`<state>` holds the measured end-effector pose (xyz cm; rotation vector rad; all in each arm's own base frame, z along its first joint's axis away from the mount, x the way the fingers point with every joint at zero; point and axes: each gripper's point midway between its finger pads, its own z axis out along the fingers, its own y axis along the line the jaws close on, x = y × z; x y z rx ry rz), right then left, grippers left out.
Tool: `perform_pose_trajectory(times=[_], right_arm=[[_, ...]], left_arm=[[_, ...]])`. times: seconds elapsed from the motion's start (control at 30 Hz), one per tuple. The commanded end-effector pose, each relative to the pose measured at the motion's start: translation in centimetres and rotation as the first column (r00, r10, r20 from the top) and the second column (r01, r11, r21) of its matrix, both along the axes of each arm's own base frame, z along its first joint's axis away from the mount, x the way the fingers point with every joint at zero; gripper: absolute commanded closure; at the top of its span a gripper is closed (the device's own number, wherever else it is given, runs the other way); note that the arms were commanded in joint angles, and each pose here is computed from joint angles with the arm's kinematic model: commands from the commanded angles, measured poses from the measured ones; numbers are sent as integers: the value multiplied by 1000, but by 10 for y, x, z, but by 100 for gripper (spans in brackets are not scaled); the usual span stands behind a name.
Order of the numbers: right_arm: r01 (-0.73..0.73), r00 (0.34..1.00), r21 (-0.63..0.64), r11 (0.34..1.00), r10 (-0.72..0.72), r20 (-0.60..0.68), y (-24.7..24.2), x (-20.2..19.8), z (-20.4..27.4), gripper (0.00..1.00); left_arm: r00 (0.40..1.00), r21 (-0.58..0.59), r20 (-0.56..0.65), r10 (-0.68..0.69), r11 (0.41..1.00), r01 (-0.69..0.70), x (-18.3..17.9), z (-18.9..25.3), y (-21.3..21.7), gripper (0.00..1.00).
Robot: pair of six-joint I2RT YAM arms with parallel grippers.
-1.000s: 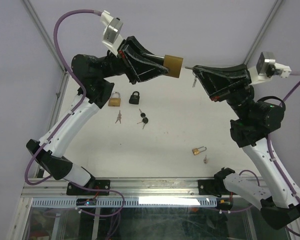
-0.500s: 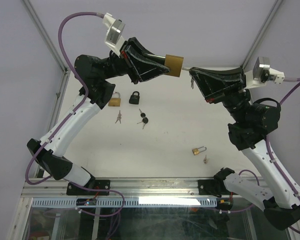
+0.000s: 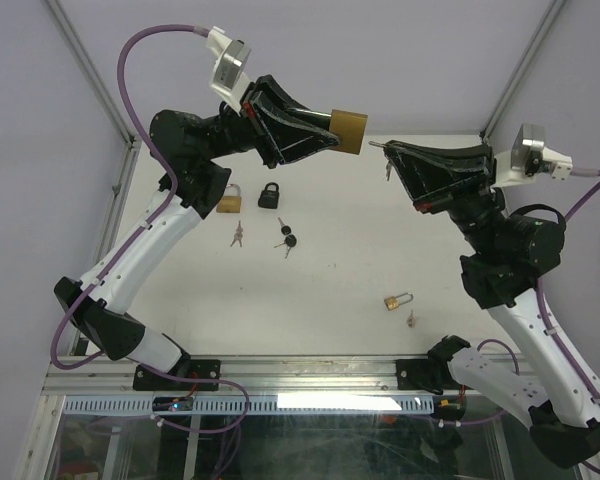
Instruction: Unlock with the key
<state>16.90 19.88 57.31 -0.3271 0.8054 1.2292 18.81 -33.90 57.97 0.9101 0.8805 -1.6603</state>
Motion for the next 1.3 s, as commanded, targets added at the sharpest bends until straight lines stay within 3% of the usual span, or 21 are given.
perform_pose_trajectory(times=[0.0, 0.5, 0.8, 0.93, 1.27], right_arm=[[13, 999, 29, 999, -15, 36, -3, -1, 11, 100], [-4, 1000, 24, 1000, 4, 24, 4, 6, 10, 100], [-13, 1000, -20, 1000, 12, -16, 14, 17, 8, 100], [-53, 998, -135, 989, 57, 20, 31, 14, 1, 100], [-132, 990, -235, 963, 142, 26, 65, 16, -15, 100]], left_arm=[[995, -124, 99, 28, 992, -15, -27, 41, 21, 100], [994, -114, 106, 31, 993, -18, -28, 37, 20, 100], [990, -50, 120, 76, 996, -70, -11, 8, 7, 100], [991, -28, 104, 90, 996, -88, -3, -2, 3, 100], [994, 2, 74, 82, 997, -83, 1, -18, -7, 100]])
